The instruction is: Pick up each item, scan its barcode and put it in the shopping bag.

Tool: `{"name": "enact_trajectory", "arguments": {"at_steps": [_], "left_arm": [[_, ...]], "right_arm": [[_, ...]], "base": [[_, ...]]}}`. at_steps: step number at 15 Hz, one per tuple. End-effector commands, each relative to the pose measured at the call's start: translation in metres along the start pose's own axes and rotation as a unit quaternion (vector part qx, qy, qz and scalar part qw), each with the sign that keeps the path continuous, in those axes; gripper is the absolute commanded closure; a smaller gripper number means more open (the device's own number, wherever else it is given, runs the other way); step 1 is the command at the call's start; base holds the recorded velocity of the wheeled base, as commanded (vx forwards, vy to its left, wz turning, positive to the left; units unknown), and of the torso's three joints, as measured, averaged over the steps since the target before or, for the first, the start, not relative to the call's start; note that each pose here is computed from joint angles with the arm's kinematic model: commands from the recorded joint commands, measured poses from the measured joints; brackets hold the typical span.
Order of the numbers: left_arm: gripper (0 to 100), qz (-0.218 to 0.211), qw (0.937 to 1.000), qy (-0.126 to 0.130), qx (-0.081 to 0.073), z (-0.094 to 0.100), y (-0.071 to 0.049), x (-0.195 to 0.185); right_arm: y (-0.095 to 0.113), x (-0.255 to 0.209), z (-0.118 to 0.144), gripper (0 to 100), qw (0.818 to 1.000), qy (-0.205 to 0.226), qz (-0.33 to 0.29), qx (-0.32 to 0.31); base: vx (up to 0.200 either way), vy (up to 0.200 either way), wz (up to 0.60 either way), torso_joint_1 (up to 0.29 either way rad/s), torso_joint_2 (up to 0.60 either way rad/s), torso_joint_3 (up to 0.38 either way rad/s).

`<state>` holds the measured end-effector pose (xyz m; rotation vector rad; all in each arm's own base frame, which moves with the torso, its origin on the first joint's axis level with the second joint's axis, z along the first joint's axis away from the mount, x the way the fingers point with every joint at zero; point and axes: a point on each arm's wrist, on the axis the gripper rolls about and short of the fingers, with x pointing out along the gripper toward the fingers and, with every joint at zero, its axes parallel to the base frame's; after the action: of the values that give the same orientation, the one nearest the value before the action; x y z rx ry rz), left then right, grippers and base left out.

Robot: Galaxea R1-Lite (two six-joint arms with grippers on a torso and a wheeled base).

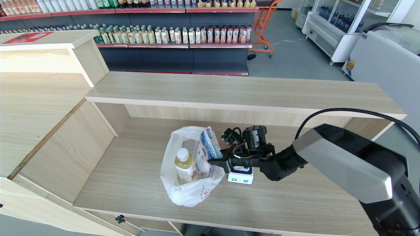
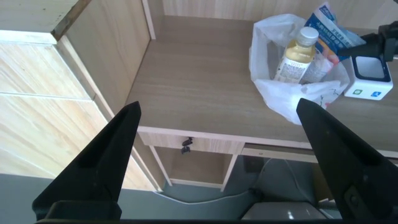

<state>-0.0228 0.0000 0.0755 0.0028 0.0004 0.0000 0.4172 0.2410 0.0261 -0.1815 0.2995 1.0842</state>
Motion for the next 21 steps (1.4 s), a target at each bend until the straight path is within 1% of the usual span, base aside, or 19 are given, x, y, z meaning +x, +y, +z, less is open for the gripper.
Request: {"name": "enact_trajectory", "arguments": {"at_steps": [1, 4, 6, 7, 8, 9, 10, 11, 12, 13, 14, 15, 16, 18, 19, 20, 21], "left_arm": [[0, 0.000, 1.0000, 0.000, 0.000, 0.000, 0.000, 0.000], [0, 0.000, 1.0000, 0.000, 0.000, 0.000, 0.000, 0.000], [0, 0.000, 1.0000, 0.000, 0.000, 0.000, 0.000, 0.000], [0, 0.000, 1.0000, 0.000, 0.000, 0.000, 0.000, 0.000], [0, 0.000, 1.0000, 0.000, 0.000, 0.000, 0.000, 0.000], [0, -0.001, 1.0000, 0.000, 0.000, 0.000, 0.000, 0.000], [0, 0.000, 1.0000, 0.000, 0.000, 0.000, 0.000, 0.000], [0, 0.000, 1.0000, 0.000, 0.000, 0.000, 0.000, 0.000], [0, 0.000, 1.0000, 0.000, 0.000, 0.000, 0.000, 0.000], [0, -0.001, 1.0000, 0.000, 0.000, 0.000, 0.000, 0.000], [0, 0.000, 1.0000, 0.000, 0.000, 0.000, 0.000, 0.000], [0, 0.000, 1.0000, 0.000, 0.000, 0.000, 0.000, 0.000], [0, 0.000, 1.0000, 0.000, 0.000, 0.000, 0.000, 0.000], [0, -0.001, 1.0000, 0.000, 0.000, 0.000, 0.000, 0.000], [0, 0.000, 1.0000, 0.000, 0.000, 0.000, 0.000, 0.000], [0, 0.000, 1.0000, 0.000, 0.000, 0.000, 0.000, 0.000], [0, 0.000, 1.0000, 0.000, 0.000, 0.000, 0.000, 0.000]], "right_arm": [[-0.001, 0.000, 0.014, 0, 1.000, -0.017, -0.002, 0.003], [0.003, -0.023, 0.060, 0, 0.997, -0.058, -0.007, 0.045], [0.006, -0.062, 0.080, 0, 0.994, -0.068, -0.021, 0.080], [0.009, -0.105, 0.089, 0, 0.991, -0.072, -0.043, 0.107], [0.022, -0.161, 0.099, 0, 0.987, -0.080, -0.067, 0.125], [0.041, -0.218, 0.094, 0, 0.984, -0.080, -0.101, 0.125], [0.064, -0.265, 0.076, 0, 0.982, -0.061, -0.146, 0.102], [0.094, -0.306, 0.051, 0, 0.976, -0.028, -0.201, 0.077], [0.117, -0.335, 0.034, 0, 0.964, 0.003, -0.258, 0.055], [0.124, -0.356, 0.032, 0, 0.948, 0.013, -0.305, 0.087], [0.132, -0.369, 0.029, 0, 0.932, -0.002, -0.345, 0.109], [0.136, -0.375, 0.020, 0, 0.916, -0.011, -0.384, 0.116], [0.148, -0.379, 0.010, 0, 0.909, -0.023, -0.403, 0.109], [0.188, -0.386, -0.019, 0, 0.896, -0.042, -0.431, 0.099], [0.206, -0.388, -0.032, 0, 0.893, -0.055, -0.437, 0.089], [0.220, -0.393, -0.034, 0, 0.892, -0.080, -0.438, 0.076], [0.244, -0.399, -0.050, 0, 0.880, -0.088, -0.457, 0.091]], "base": [[0.000, 0.000, 0.00, 0.000, 0.00, 0.000], [0.000, 0.000, 0.00, 0.000, 0.00, 0.000], [0.000, 0.000, 0.00, 0.000, 0.00, 0.000], [0.000, 0.000, 0.00, 0.000, 0.00, 0.000], [0.000, 0.000, 0.00, 0.000, 0.00, 0.000], [0.000, 0.000, 0.00, 0.000, 0.00, 0.000], [0.000, 0.000, 0.00, 0.000, 0.00, 0.000], [0.000, 0.000, 0.00, 0.000, 0.00, 0.000], [0.000, 0.000, 0.00, 0.000, 0.00, 0.000], [0.000, 0.000, 0.00, 0.000, 0.00, 0.000], [0.000, 0.000, 0.00, 0.000, 0.00, 0.000], [0.000, 0.000, 0.00, 0.000, 0.00, 0.000], [0.000, 0.000, 0.00, 0.000, 0.00, 0.000], [0.000, 0.000, 0.00, 0.000, 0.00, 0.000], [0.000, 0.000, 0.00, 0.000, 0.00, 0.000], [0.000, 0.000, 0.00, 0.000, 0.00, 0.000], [0.000, 0.000, 0.00, 0.000, 0.00, 0.000]]}}
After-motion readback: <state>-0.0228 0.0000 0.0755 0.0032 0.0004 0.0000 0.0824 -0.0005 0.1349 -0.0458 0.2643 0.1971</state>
